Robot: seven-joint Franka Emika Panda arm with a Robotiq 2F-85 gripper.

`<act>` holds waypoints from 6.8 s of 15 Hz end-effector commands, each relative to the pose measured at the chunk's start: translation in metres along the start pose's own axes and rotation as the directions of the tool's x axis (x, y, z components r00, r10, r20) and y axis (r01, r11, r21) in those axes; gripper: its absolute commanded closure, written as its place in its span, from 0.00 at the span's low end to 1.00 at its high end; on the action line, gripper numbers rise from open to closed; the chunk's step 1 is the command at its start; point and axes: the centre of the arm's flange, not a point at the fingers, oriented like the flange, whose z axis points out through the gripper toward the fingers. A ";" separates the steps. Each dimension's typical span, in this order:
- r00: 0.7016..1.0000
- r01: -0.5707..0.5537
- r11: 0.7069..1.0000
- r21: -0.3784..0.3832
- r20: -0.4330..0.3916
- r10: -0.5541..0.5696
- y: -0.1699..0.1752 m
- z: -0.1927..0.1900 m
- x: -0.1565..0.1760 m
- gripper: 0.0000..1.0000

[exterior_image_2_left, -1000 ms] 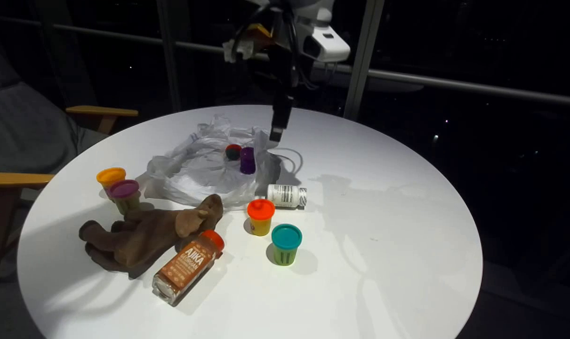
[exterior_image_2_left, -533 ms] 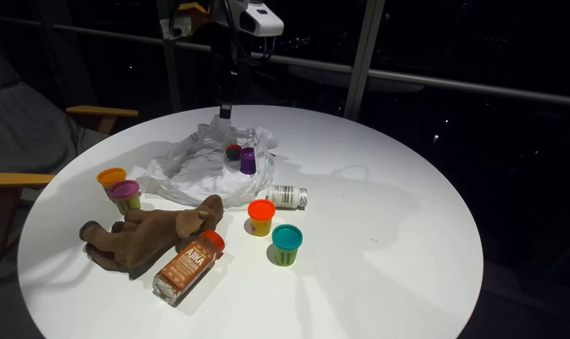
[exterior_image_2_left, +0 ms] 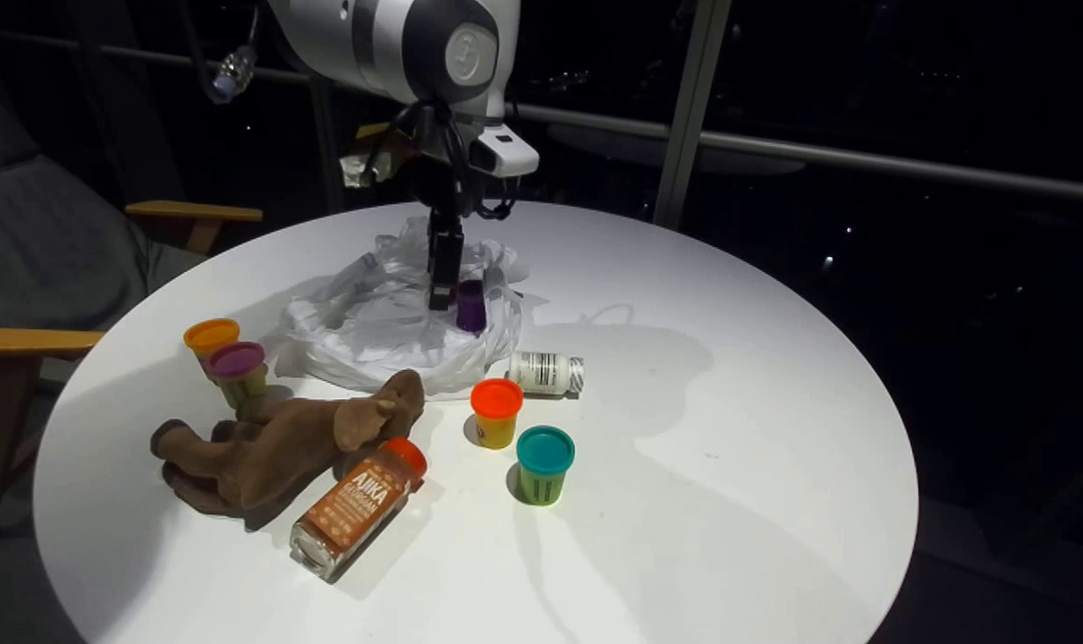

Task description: Remove all the contents from the white plastic bag and put them on the table

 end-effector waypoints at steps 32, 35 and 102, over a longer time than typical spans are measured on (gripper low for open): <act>0.993 -0.042 0.993 0.113 -0.104 0.053 0.039 -0.109 0.000 0.75; 0.984 -0.131 0.975 0.181 -0.098 0.150 0.071 -0.111 -0.008 0.75; 0.996 0.092 0.995 -0.038 0.013 -0.092 -0.036 -0.030 -0.001 0.00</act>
